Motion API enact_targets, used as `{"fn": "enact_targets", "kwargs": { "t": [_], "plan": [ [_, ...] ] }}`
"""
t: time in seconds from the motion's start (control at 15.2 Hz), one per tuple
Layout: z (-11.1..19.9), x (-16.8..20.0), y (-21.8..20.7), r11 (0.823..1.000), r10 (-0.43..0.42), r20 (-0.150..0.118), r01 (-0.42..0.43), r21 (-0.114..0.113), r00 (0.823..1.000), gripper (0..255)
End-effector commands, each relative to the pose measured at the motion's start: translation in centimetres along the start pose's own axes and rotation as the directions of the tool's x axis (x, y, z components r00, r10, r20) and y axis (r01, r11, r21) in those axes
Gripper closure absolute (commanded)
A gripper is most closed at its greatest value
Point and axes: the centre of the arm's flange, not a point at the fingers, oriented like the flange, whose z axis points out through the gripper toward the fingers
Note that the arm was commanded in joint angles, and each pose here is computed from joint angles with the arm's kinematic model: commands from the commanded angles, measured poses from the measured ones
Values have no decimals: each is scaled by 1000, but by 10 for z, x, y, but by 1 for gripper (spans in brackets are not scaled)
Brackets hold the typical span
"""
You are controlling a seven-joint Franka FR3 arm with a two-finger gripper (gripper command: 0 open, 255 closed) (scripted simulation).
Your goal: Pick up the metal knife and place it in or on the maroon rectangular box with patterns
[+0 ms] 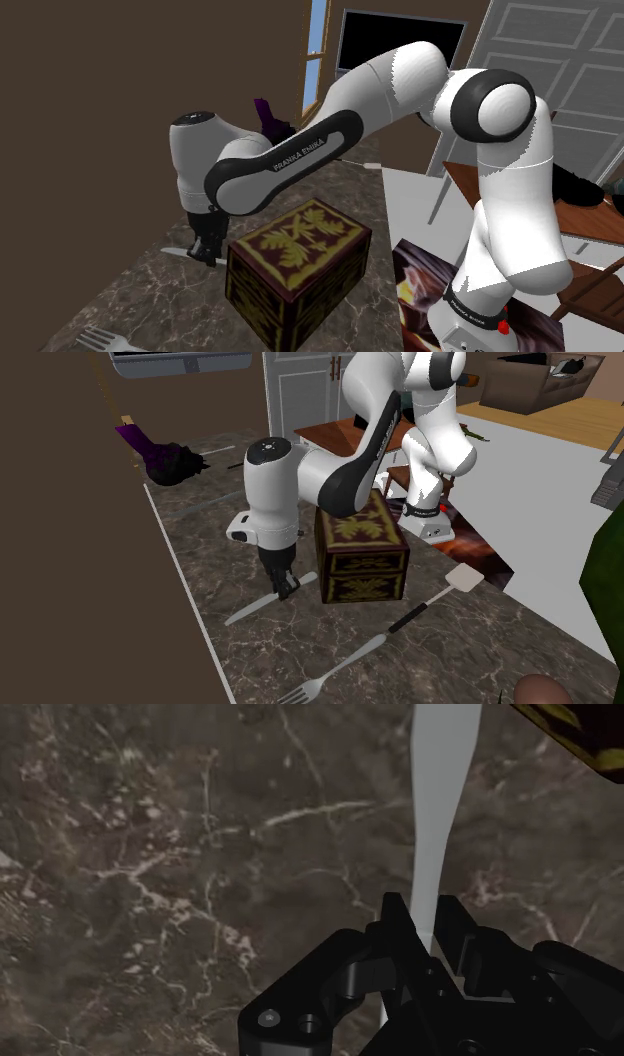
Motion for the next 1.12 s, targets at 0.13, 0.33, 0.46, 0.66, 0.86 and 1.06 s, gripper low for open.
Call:
{"fn": "enact_targets", "kwargs": {
  "t": [0.13,0.33,0.46,0.66,0.86,1.06],
  "plan": [
    [-9,1,1,1000,1,4,-1,-1,1000,255],
    [-25,1,2,1000,1,4,-1,-1,1000,255],
    [-36,1,2,1000,1,4,-1,-1,1000,255],
    [-51,1,3,1000,1,4,-1,-1,1000,255],
    [-67,1,3,1000,1,4,-1,-1,1000,255],
    [-83,1,4,1000,1,4,-1,-1,1000,255]
  ]
}}
